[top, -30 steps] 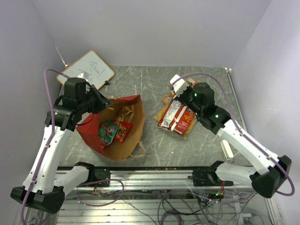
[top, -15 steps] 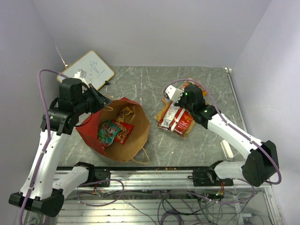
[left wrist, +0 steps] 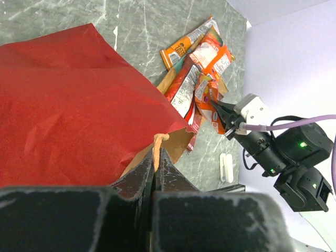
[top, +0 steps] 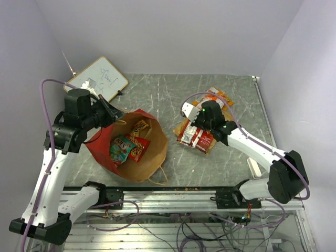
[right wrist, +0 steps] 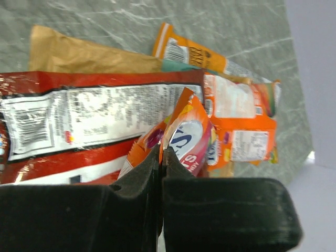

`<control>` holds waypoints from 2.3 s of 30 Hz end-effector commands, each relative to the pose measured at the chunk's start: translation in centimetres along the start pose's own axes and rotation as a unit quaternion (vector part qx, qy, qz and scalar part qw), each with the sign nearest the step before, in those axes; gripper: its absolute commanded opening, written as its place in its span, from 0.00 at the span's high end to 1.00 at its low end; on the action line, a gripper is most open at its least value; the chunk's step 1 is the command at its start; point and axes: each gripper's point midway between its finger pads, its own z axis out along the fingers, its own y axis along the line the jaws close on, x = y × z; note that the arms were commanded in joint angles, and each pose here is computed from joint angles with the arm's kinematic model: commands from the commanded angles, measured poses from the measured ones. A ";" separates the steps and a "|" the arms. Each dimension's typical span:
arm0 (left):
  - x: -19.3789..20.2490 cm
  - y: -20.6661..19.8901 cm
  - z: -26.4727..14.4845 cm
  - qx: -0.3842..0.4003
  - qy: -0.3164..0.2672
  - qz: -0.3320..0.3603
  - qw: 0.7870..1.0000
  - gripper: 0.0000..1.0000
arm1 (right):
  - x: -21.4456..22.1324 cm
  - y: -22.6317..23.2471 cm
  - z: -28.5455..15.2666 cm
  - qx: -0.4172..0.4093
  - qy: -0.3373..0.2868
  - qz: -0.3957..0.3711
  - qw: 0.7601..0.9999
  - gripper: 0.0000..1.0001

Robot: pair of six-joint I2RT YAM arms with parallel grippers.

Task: Take the snacks out of the paper bag
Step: Place the snack at the center of the board, then take out the snack from the paper bag.

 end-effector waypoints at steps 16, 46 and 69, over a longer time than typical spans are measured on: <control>0.3 -0.5 -1.0 0.014 0.000 0.005 1.000 0.93 | -3.3 8.0 -0.3 -0.169 -0.075 0.150 0.971 0.58; 1.3 -0.3 -1.5 0.024 0.006 -0.006 1.000 0.93 | -24.0 23.4 -10.3 -0.259 -0.392 -0.165 0.867 0.42; 2.5 -0.4 -3.1 0.027 0.035 0.004 0.999 0.93 | -24.5 26.6 3.7 -0.166 -0.305 -0.391 0.852 0.40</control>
